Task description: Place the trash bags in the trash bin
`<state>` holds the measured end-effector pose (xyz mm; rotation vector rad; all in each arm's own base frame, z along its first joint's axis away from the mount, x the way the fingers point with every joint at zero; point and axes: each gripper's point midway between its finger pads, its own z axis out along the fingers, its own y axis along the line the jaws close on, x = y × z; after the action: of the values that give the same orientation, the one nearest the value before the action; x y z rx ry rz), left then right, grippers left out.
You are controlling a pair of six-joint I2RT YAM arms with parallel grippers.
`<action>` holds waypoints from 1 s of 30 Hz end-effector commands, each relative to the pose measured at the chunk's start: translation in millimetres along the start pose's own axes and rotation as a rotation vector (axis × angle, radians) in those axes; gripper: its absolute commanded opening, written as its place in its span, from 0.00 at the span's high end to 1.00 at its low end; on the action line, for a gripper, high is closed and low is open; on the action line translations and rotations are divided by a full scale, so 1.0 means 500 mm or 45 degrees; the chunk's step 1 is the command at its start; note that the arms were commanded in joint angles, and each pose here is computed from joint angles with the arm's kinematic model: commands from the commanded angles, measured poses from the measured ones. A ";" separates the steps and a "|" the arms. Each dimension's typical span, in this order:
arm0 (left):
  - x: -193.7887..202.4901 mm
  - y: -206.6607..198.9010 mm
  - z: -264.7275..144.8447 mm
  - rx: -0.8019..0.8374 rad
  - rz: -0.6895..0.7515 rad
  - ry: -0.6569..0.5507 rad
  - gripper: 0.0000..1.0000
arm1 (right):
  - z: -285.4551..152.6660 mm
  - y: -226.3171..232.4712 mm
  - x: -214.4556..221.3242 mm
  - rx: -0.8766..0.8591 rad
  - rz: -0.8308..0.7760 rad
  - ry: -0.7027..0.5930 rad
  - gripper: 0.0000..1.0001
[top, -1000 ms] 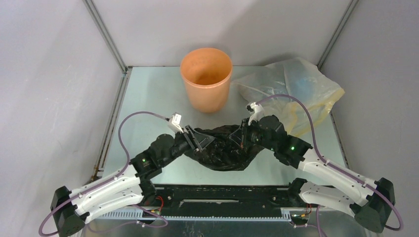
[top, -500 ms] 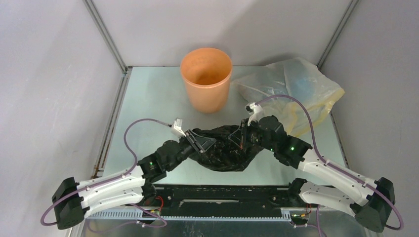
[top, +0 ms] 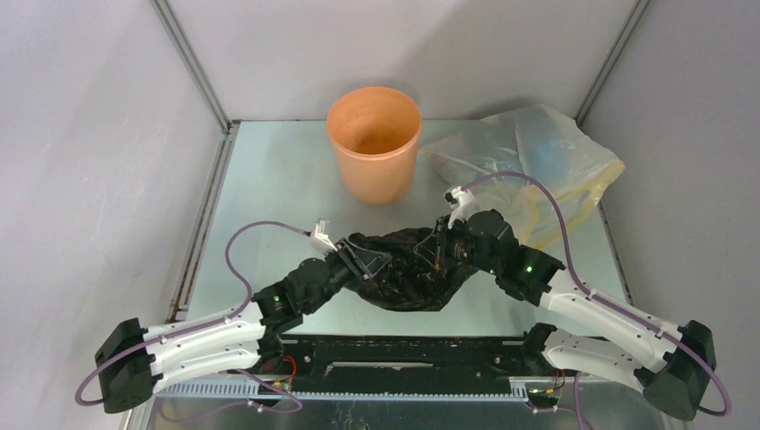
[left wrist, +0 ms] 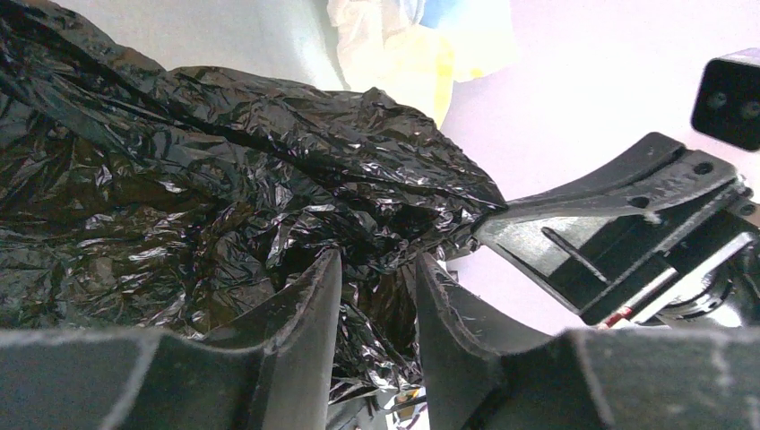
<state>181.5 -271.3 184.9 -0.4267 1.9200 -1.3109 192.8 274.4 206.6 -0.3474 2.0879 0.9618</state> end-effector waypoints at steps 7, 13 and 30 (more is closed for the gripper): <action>0.008 -0.052 0.032 0.076 -0.051 0.014 0.54 | 0.002 0.018 -0.012 -0.044 -0.002 -0.032 1.00; 0.010 -0.059 0.050 0.076 -0.024 0.012 0.48 | 0.002 0.023 -0.009 -0.056 -0.003 -0.023 1.00; -0.015 -0.012 0.060 -0.004 0.083 -0.017 1.00 | -0.023 -0.011 -0.017 0.049 -0.034 -0.059 1.00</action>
<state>198.7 -300.2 172.2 -0.3943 1.9571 -1.2825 188.1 274.6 205.6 -0.3613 2.0931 0.9575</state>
